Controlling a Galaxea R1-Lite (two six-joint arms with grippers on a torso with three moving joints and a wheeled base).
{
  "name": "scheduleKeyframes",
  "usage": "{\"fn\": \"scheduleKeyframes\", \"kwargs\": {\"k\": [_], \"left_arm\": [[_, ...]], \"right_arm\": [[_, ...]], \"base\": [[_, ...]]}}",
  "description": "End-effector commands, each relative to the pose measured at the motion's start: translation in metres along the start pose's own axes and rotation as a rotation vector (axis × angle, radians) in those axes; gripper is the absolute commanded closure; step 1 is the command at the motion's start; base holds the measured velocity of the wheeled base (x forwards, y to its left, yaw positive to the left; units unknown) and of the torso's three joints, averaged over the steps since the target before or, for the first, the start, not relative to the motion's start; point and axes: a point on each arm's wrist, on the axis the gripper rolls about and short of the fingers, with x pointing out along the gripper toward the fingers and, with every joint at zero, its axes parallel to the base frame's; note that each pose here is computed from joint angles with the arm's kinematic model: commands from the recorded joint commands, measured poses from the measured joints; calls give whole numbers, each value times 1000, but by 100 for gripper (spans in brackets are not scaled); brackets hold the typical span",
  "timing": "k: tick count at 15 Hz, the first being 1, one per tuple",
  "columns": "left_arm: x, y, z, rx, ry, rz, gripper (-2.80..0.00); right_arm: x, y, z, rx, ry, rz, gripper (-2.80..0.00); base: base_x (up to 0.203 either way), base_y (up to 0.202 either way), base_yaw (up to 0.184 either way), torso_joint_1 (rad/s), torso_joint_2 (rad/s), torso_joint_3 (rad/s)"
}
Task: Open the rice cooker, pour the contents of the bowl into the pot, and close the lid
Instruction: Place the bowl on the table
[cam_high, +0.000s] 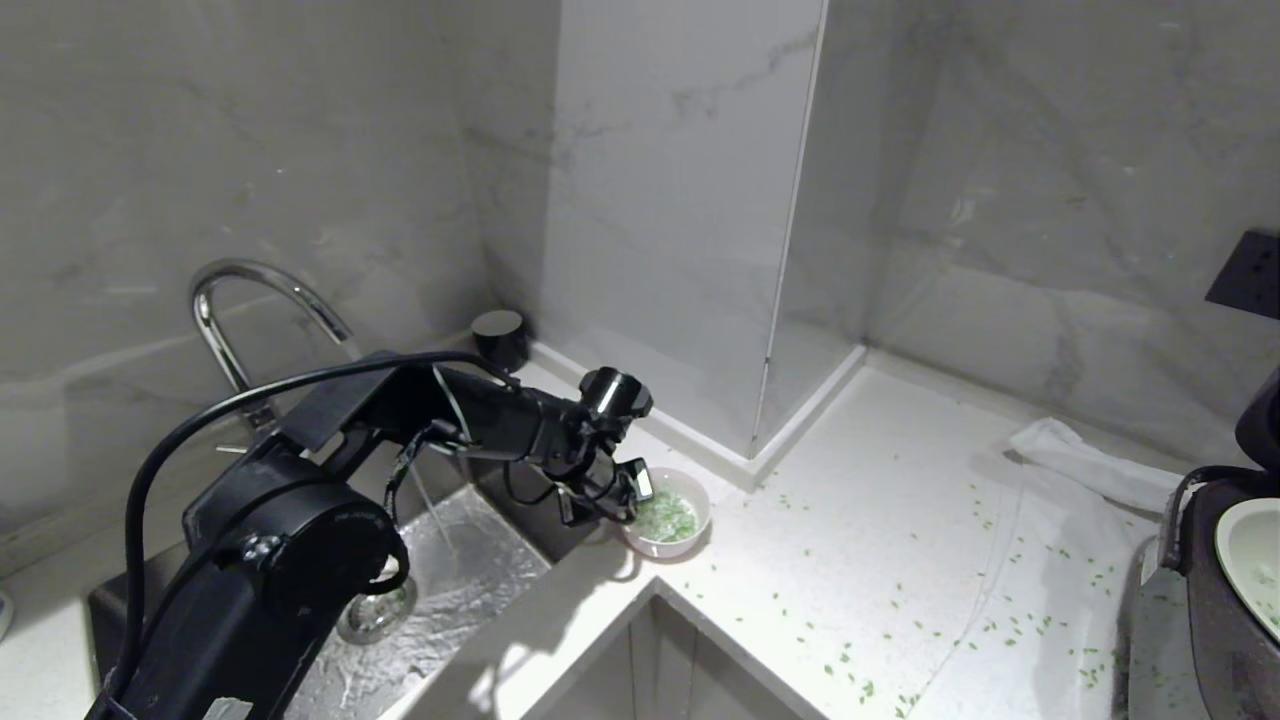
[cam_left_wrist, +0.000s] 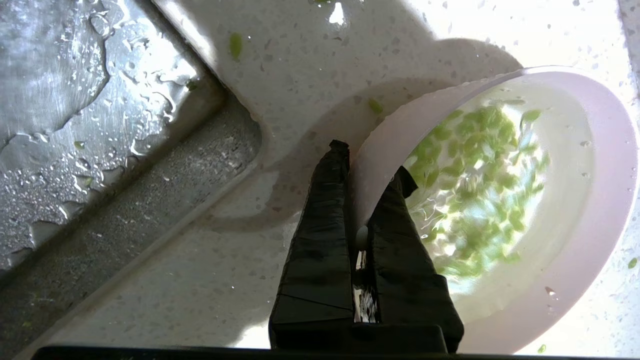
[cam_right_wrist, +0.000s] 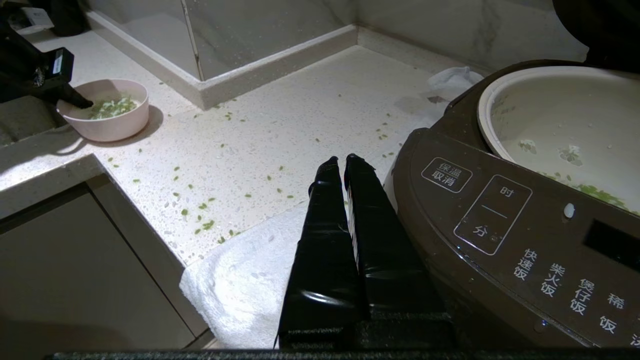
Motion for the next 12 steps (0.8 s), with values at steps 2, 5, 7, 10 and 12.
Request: {"fn": "scheduleKeyframes", "kwargs": {"k": [2,5,7,10,12], "left_arm": [[-1,-1,2,-6,-7,-5,-280],[-6,-1,5,-14,-16,-9,-280],[-14,2,7,-22,4,11,-280],[-39,10,22,-55,-22,9,-280],[-52,16,33,-80,-52,2,-280]], "right_arm": [[0,0,0,0,0,1,0],[0,0,0,0,0,1,0],[0,0,0,0,-1,1,0],[0,0,0,0,0,1,0],[0,0,0,0,0,1,0]], "base": [[0,0,0,0,0,0],[0,0,0,0,0,0],[0,0,0,0,0,0],[0,0,0,0,0,0],[0,0,0,0,0,0]]}}
